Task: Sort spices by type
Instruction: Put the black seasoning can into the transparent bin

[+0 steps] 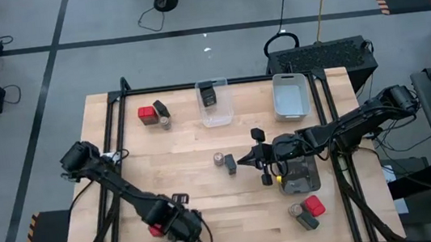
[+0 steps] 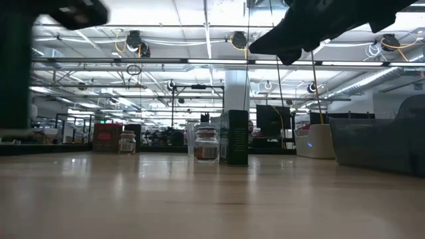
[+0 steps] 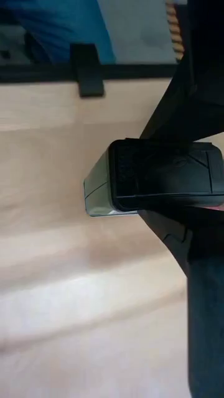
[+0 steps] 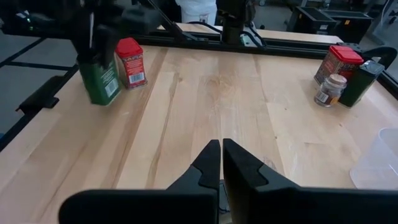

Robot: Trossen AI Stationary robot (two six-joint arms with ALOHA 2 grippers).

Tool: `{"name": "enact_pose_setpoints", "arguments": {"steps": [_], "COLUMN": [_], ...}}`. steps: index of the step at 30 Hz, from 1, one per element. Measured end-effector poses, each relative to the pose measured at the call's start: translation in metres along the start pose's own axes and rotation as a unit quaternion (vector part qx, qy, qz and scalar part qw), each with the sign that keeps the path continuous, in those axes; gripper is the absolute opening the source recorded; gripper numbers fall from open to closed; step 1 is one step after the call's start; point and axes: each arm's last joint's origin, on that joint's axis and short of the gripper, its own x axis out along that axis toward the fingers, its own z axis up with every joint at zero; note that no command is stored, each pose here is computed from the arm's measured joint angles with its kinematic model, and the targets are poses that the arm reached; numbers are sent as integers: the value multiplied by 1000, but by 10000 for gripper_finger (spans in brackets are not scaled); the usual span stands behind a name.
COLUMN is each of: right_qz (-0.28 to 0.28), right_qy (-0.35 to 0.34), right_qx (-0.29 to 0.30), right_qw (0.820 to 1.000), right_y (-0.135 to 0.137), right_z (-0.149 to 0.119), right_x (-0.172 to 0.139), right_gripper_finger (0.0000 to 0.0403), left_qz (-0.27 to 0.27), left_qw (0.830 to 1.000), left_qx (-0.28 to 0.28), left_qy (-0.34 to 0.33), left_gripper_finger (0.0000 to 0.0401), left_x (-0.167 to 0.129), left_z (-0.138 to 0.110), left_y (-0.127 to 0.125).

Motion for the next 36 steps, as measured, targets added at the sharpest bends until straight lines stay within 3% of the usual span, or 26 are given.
{"name": "enact_pose_setpoints", "arguments": {"steps": [6, 11, 17, 23, 28, 36], "right_qz": [0, -1, -1, -7, -12, -12], "right_qy": [11, 18, 28, 32, 36, 47], "right_qx": [-2, -3, -4, -6, -3, -4], "right_qw": [1000, 1000, 1000, 999, 999, 999], "right_y": [0, 0, 0, -3, -6, -7], "right_z": [-2, -4, -6, -6, -7, -9], "right_x": [0, 0, 0, 0, 1, 0], "right_gripper_finger": [0, 0, 0, 0, 0, 0], "left_qz": [86, 113, 151, 222, 229, 216], "left_qw": [994, 988, 983, 958, 949, 950], "left_qx": [63, 102, 82, 41, 27, -12], "left_qy": [-5, -11, -70, -178, -217, -226], "left_gripper_finger": [138, 139, 139, 139, 139, 139], "left_x": [-32, -58, -110, -150, -153, -130], "left_z": [18, 25, 15, 10, 6, -4], "left_y": [39, 85, 156, 234, 296, 375]}}
